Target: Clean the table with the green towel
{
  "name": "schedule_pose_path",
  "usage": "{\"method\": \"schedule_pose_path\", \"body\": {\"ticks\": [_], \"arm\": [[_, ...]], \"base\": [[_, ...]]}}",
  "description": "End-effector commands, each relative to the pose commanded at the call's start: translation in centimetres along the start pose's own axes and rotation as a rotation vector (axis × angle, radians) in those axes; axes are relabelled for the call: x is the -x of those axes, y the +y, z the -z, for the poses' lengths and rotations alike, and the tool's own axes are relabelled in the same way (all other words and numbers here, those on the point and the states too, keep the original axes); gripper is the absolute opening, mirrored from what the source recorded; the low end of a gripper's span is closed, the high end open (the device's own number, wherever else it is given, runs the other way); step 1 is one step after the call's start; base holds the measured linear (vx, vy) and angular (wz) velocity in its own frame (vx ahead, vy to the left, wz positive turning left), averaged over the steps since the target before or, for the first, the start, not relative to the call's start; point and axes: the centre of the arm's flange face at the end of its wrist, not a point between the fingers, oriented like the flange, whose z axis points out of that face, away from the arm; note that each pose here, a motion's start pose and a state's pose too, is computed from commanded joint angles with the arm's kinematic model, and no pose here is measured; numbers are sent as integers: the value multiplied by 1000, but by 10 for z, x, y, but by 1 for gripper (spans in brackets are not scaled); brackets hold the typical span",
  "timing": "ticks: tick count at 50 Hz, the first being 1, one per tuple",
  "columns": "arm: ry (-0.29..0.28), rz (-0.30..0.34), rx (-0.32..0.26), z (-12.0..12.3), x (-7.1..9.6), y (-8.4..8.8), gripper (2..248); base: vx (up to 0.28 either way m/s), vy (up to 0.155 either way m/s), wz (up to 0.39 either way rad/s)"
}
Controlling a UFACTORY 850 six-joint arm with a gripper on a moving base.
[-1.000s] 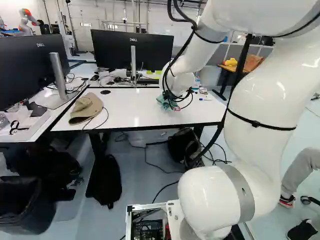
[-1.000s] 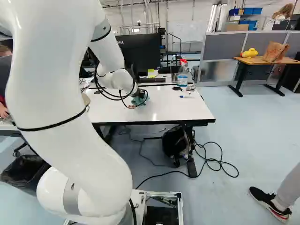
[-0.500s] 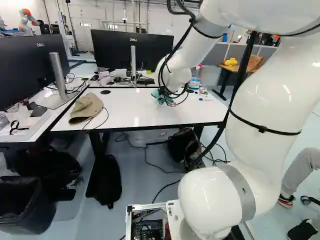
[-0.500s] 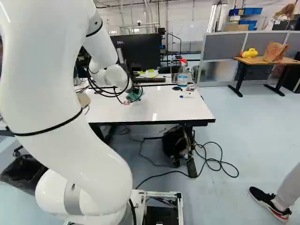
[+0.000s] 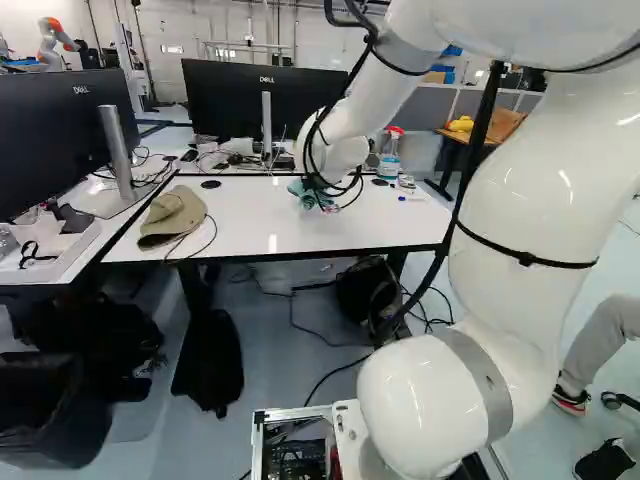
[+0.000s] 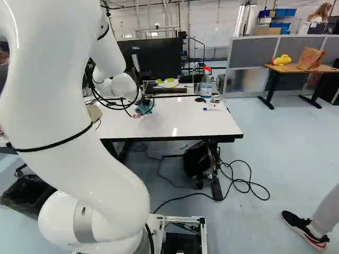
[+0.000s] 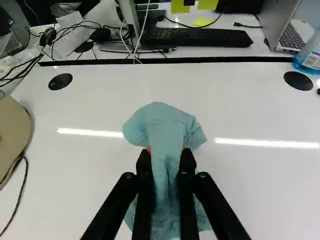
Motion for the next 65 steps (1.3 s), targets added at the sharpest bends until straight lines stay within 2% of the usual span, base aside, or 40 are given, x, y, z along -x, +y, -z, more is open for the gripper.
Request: {"method": "schedule_pose_path", "body": {"ticks": [55,65], "arm": [[-7,113,-138,3,8,-89,53],[-7,122,-150,1,8,-97,53]], "base": [[0,0,0],[0,0,0]]}}
